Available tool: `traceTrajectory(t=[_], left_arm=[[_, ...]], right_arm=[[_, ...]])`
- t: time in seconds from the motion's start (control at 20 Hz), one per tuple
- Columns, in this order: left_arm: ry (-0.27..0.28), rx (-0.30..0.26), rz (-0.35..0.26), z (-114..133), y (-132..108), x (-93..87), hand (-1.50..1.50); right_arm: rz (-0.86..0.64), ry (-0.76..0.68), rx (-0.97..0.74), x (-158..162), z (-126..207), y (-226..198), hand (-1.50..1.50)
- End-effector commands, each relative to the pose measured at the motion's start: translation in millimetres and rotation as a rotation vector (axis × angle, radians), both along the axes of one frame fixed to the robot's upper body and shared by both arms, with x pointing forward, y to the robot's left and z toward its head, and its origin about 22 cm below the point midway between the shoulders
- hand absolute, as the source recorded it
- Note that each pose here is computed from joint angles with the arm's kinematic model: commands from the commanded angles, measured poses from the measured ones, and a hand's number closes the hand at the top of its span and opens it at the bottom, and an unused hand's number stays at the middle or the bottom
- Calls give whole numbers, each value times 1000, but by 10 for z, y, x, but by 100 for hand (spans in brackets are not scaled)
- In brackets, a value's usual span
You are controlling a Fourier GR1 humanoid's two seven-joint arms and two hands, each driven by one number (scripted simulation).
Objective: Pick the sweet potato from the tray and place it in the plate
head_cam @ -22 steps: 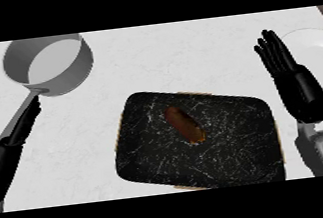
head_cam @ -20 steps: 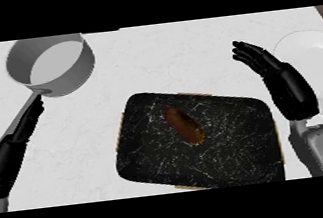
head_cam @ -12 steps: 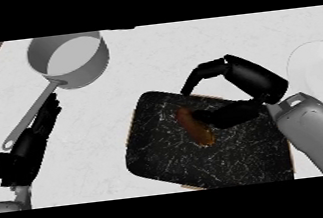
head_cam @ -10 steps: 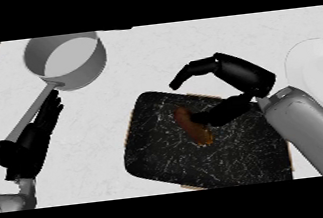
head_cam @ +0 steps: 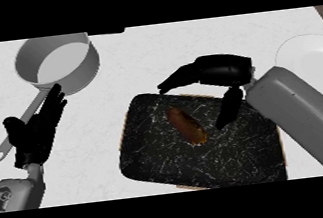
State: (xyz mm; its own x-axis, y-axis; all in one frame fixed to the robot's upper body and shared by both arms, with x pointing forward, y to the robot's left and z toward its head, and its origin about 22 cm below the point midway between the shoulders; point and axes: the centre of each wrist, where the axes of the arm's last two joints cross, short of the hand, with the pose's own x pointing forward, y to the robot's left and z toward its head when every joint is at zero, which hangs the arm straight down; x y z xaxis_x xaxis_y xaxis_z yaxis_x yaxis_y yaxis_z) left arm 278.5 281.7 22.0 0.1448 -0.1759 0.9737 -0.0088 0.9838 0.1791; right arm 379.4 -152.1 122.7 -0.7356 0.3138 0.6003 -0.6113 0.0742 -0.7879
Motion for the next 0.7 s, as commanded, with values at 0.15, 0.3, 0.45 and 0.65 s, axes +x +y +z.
traceTrajectory(t=[0.15,0.3,0.45,0.65], left_arm=[[15,-22,35,-68,4,21,0],[15,-17,30,-60,48,-34,0],[15,-6,38,-61,15,82,0],[5,-4,28,-86,-45,80,0]], right_arm=[[86,-111,-170,72,149,232,-150],[90,-110,-238,26,9,290,-150],[102,-124,-338,12,26,479,-150],[121,-175,-459,-47,50,664,-150]])
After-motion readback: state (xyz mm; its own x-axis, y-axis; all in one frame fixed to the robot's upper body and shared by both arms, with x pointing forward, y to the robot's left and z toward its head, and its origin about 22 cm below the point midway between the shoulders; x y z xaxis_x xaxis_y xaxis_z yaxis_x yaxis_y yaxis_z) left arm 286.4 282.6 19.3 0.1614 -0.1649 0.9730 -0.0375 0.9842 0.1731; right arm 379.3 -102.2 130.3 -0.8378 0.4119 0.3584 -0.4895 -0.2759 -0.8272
